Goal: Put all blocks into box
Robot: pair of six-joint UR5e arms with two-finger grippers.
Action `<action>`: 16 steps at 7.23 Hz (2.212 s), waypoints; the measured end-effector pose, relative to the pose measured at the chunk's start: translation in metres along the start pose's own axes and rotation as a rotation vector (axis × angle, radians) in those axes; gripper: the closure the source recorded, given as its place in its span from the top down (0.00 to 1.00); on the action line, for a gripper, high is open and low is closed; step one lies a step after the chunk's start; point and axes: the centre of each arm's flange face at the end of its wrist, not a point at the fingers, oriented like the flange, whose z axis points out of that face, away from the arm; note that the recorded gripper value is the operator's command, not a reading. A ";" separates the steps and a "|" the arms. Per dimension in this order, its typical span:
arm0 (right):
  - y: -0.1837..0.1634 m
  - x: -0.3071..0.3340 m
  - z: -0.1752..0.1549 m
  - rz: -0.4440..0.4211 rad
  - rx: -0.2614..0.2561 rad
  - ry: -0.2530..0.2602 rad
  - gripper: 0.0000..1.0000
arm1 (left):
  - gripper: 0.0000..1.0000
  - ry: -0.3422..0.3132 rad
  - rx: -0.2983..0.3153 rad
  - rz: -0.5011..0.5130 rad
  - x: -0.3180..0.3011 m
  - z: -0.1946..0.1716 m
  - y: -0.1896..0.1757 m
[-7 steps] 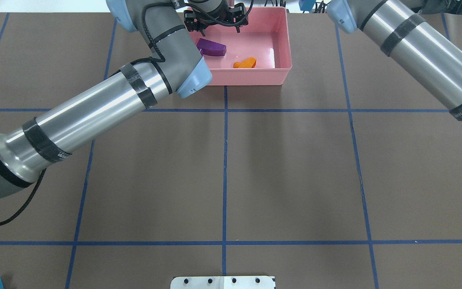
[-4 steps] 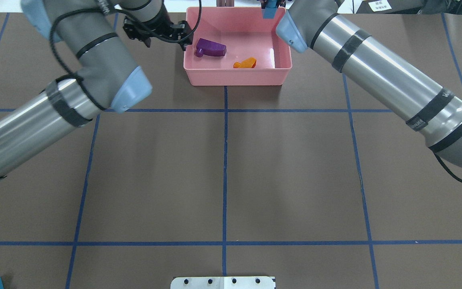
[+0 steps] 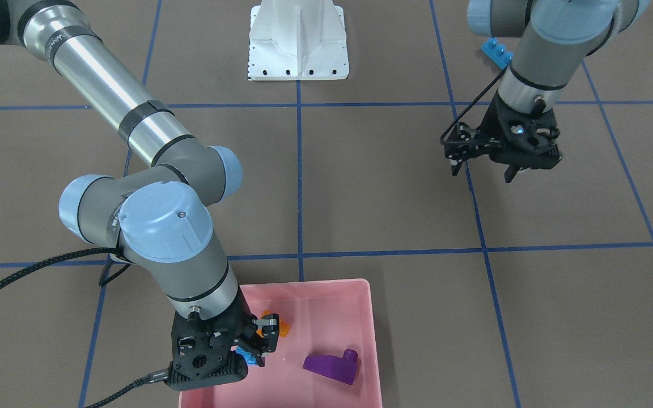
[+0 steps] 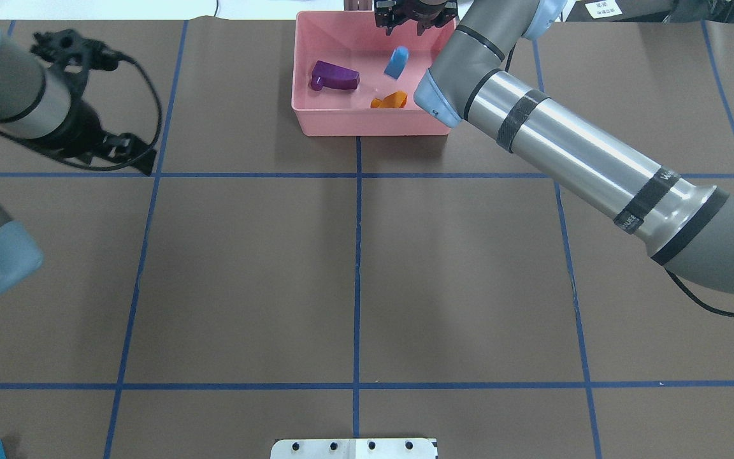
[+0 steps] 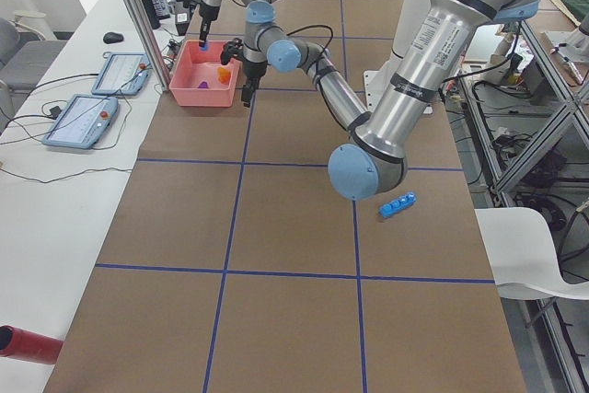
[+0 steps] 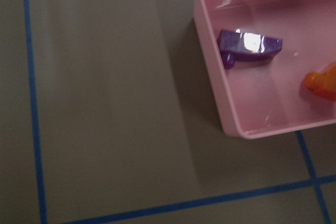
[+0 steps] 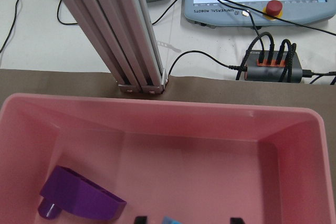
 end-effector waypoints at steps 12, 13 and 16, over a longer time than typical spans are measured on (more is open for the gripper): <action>0.092 0.148 -0.162 0.029 -0.202 0.033 1.00 | 1.00 -0.161 -0.107 -0.452 -0.067 0.109 0.409; 0.114 0.169 -0.172 0.011 -0.219 0.046 1.00 | 1.00 -0.172 -0.116 -0.450 -0.069 0.110 0.415; 0.148 0.221 -0.185 -0.038 -0.238 0.073 1.00 | 0.87 -0.196 -0.137 -0.443 -0.072 0.122 0.442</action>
